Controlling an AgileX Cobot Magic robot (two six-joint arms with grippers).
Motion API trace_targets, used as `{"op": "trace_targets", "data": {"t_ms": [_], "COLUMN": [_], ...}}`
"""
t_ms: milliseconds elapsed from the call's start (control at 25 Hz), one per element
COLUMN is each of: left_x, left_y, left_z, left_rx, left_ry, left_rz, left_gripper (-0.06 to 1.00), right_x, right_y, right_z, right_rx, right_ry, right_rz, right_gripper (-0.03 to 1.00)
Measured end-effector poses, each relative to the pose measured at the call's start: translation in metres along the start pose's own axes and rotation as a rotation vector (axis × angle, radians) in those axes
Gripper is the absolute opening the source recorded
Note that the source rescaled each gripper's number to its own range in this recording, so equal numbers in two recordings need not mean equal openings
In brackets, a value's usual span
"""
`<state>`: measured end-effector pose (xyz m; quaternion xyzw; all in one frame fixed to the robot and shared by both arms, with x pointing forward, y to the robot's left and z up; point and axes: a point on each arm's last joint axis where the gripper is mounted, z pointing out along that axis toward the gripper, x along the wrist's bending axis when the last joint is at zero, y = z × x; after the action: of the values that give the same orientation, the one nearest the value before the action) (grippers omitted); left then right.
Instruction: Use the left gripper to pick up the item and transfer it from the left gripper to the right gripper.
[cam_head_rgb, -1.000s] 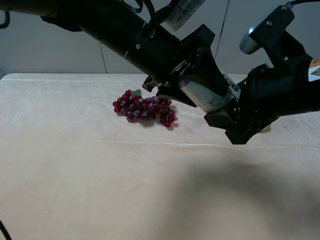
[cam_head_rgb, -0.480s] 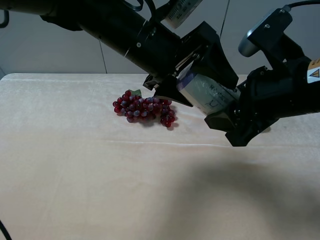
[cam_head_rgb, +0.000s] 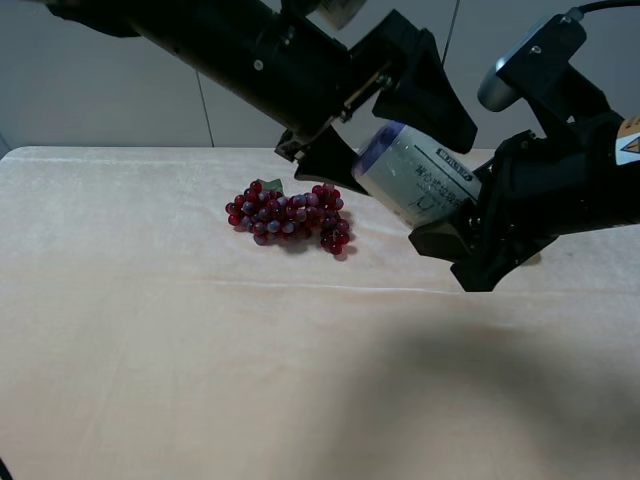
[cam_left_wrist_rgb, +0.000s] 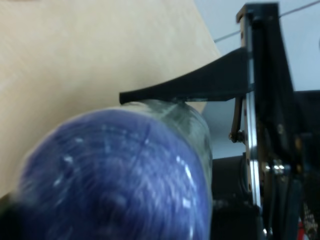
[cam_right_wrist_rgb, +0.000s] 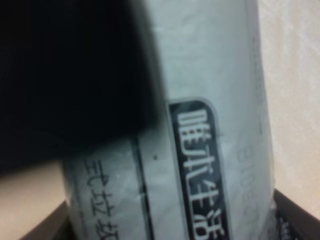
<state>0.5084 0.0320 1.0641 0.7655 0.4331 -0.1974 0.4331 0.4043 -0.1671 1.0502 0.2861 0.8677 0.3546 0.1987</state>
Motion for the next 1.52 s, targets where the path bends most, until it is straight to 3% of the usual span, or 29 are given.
{"op": "trace_targets", "data": {"t_ms": [400, 600, 800, 1080, 1280, 1520], "left_x": [-0.013, -0.034, -0.065, -0.088, -0.085, -0.057], "left_y": [0.007, -0.006, -0.032, -0.086, -0.131, -0.200], "left_z": [-0.093, -0.151, -0.207, -0.274, -0.294, -0.283], "left_rx": [-0.123, -0.186, -0.295, -0.389, -0.427, -0.431], "left_ry": [0.179, 0.281, 0.436, 0.734, 0.839, 0.866], "left_rz": [0.097, 0.164, 0.238, 0.214, 0.172, 0.107], "left_gripper": [1.00, 1.00, 1.00, 1.00, 1.00, 1.00], "right_x": [0.000, 0.000, 0.000, 0.000, 0.000, 0.000], "right_y": [0.000, 0.000, -0.001, -0.001, -0.001, -0.001], "right_z": [0.000, 0.000, 0.000, 0.000, 0.000, 0.000], "right_rx": [0.005, 0.005, 0.006, 0.006, 0.006, 0.006], "right_ry": [0.003, 0.003, 0.003, 0.003, 0.003, 0.003], "right_rz": [0.001, 0.001, 0.001, 0.001, 0.000, 0.000], "right_gripper": [0.01, 0.01, 0.01, 0.01, 0.01, 0.01]}}
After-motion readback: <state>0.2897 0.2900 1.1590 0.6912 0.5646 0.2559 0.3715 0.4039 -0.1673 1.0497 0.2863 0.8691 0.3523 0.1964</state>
